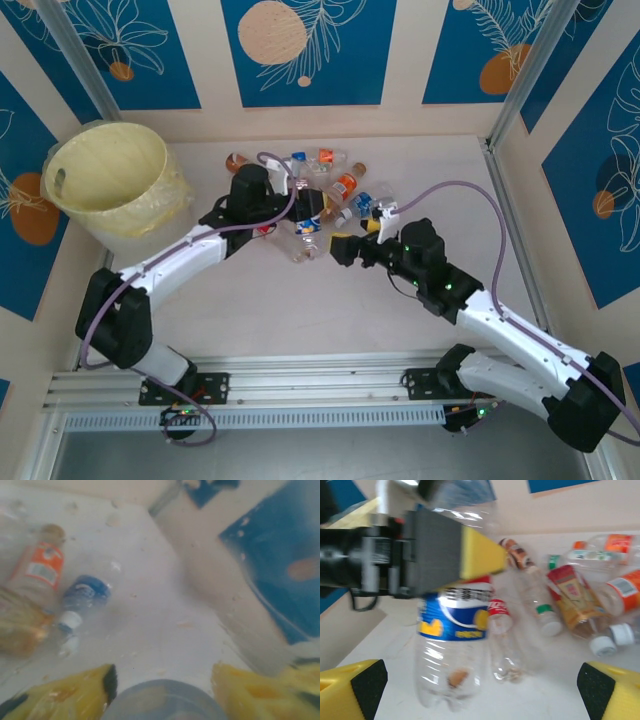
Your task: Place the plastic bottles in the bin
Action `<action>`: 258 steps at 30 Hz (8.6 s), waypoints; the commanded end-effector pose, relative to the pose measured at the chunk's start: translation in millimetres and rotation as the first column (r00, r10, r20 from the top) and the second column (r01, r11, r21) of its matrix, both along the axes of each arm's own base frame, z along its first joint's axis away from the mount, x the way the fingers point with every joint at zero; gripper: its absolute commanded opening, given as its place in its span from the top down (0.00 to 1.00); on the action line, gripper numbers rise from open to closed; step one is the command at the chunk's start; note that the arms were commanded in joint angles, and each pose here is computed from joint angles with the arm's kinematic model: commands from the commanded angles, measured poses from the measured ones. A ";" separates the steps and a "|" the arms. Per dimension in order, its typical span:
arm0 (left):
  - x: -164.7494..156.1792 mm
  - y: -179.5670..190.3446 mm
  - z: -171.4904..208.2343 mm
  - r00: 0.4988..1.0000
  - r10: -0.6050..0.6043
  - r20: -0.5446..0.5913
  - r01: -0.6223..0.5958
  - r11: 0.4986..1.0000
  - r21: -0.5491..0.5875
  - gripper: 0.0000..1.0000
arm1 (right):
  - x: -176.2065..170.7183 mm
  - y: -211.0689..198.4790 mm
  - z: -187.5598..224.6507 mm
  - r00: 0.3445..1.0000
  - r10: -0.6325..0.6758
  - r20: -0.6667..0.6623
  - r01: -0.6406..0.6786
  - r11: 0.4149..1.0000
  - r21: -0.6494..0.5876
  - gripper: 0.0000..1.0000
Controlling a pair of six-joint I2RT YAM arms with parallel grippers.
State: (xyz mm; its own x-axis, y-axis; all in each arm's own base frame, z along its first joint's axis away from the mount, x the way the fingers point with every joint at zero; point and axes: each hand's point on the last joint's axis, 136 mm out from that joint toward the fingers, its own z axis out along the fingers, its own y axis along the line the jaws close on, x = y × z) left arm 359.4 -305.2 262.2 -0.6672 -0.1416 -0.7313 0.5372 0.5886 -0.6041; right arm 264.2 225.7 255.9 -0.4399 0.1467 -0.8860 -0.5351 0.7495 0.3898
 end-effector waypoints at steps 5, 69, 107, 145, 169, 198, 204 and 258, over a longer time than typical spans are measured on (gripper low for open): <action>2.8 36.9 58.9 0.976 0.108 0.189 -0.116 0.993 0.033 0.55 | 13.8 -29.5 -11.6 0.982 -0.184 -0.028 0.186 0.980 0.068 0.01; 49.1 411.7 187.5 0.039 0.935 0.353 -0.928 0.165 -0.333 0.54 | 18.8 -60.4 -27.0 0.947 -0.298 -0.120 0.312 0.942 0.121 0.00; 120.1 446.0 100.6 0.008 0.947 0.320 -0.994 0.042 -0.098 0.46 | 37.1 -29.1 -41.4 0.959 -0.204 -0.196 0.222 0.972 0.076 0.01; 76.5 208.7 122.9 0.551 0.748 0.369 -0.827 0.548 0.124 0.00 | 34.2 -36.0 -53.1 0.971 -0.207 -0.121 0.211 0.977 0.021 0.00; 35.1 121.4 -134.8 0.526 0.842 -0.122 -0.666 0.497 0.557 0.00 | 21.6 -62.9 -67.4 0.941 -0.296 -0.164 0.301 0.954 0.003 0.00; 59.9 129.3 -239.9 0.555 0.819 -0.145 -0.633 0.530 0.564 0.34 | 18.0 -63.7 -70.4 0.937 -0.294 -0.190 0.298 0.955 -0.010 0.01; 58.4 127.2 -232.8 0.648 0.755 -0.099 -0.609 0.592 0.528 0.42 | 18.7 -63.7 -70.4 0.934 -0.297 -0.197 0.302 0.953 -0.005 0.00; 5.7 105.1 106.4 0.846 0.300 0.441 -0.289 0.953 -0.095 0.64 | 6.8 -28.5 -26.5 0.992 -0.083 -0.098 0.094 0.988 0.122 0.00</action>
